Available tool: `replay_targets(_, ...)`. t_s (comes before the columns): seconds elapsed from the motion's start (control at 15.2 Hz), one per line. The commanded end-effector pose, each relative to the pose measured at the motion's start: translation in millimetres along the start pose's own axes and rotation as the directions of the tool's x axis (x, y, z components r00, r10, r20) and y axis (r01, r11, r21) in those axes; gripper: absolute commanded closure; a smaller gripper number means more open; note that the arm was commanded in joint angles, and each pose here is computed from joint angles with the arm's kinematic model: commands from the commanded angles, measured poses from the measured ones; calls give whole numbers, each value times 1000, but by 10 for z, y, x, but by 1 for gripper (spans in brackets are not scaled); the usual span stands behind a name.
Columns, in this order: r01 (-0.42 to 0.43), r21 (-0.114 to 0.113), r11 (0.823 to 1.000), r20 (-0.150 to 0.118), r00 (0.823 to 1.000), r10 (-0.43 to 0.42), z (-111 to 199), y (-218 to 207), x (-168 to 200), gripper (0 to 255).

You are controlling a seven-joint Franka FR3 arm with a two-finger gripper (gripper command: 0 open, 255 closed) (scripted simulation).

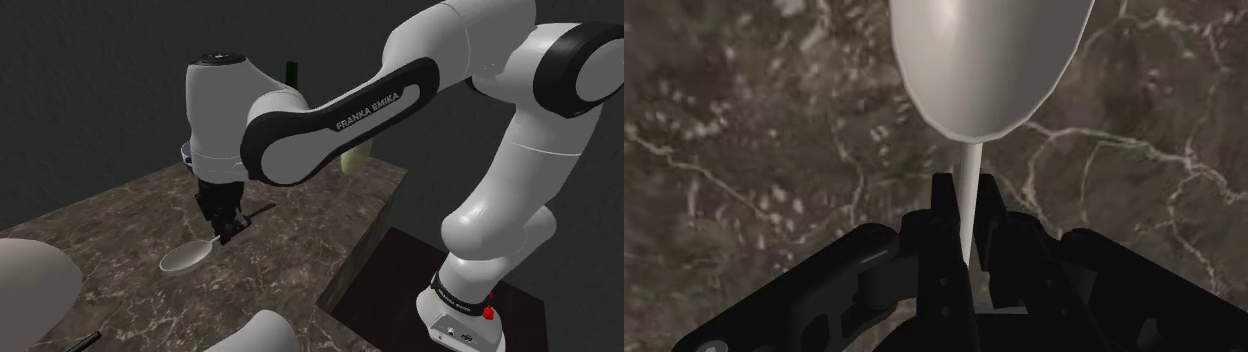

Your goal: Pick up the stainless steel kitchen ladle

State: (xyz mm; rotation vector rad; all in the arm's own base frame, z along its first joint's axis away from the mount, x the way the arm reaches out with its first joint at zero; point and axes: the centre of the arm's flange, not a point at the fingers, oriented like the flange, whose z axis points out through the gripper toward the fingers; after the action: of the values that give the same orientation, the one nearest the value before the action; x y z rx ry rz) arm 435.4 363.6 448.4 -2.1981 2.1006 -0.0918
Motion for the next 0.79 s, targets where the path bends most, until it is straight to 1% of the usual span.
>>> replay_targets(0.0, 0, -1, 1000, 0, 1000, 0, -102, -12, -5, 255)
replay_targets(0.73, 0, -1, 1000, 0, 1000, 0, -679, -78, -20, 255)
